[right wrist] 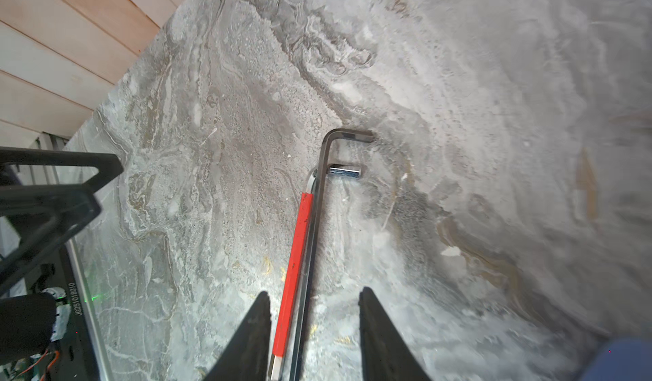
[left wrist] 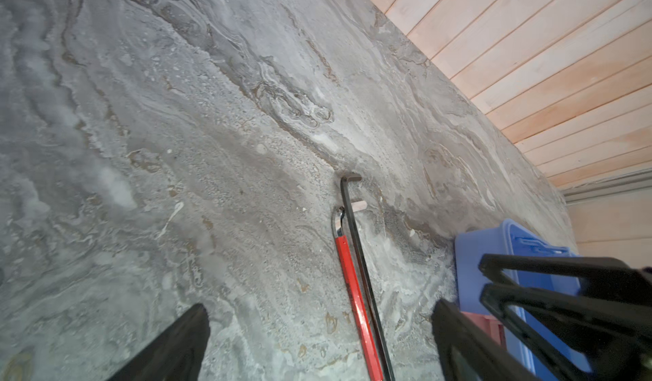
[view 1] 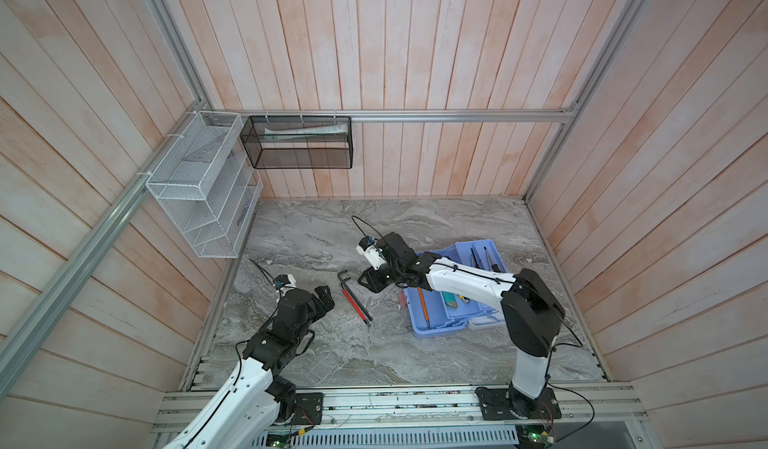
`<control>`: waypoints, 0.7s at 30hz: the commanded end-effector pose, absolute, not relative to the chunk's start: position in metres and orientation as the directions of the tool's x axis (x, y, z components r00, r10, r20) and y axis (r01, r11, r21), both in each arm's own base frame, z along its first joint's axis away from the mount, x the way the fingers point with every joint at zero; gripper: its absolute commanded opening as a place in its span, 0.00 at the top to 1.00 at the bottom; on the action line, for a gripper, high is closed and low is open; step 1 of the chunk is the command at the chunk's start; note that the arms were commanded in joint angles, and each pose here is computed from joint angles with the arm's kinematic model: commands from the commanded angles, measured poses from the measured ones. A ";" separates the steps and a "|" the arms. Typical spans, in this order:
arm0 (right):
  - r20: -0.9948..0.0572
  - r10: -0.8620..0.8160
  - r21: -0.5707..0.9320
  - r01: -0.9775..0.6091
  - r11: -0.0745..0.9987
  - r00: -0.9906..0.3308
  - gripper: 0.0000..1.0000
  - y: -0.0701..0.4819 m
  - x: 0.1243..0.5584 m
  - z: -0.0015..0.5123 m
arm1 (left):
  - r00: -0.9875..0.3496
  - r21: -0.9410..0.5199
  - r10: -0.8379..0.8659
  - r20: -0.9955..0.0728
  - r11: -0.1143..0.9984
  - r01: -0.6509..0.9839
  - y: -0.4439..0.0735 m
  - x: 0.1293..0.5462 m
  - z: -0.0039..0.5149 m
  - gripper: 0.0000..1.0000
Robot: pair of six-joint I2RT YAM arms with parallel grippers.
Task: Pack the tool kit
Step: 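Move the right gripper back to the red and black hex keys, then grasp the black hex key with the right gripper and lift it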
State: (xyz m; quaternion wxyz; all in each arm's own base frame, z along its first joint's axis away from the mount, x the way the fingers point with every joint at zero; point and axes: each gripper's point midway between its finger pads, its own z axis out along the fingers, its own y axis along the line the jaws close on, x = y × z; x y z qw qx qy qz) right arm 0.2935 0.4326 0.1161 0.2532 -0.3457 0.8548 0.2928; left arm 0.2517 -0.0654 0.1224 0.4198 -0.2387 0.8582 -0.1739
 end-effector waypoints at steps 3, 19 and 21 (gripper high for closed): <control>-0.613 -0.492 0.313 -0.763 0.566 -0.617 0.60 0.456 0.298 0.089 | -0.556 -0.464 -0.569 -0.606 0.821 -0.334 -0.053 0.234 0.099 0.00; -0.533 -0.563 0.311 -0.765 0.564 -0.632 0.67 0.477 0.306 0.028 | -0.584 -0.450 -0.555 -0.592 0.829 -0.331 -0.055 0.231 0.089 0.00; -0.525 -0.567 0.314 -0.764 0.564 -0.635 0.68 0.477 0.305 0.024 | -0.588 -0.446 -0.552 -0.591 0.831 -0.332 -0.054 0.230 0.088 0.00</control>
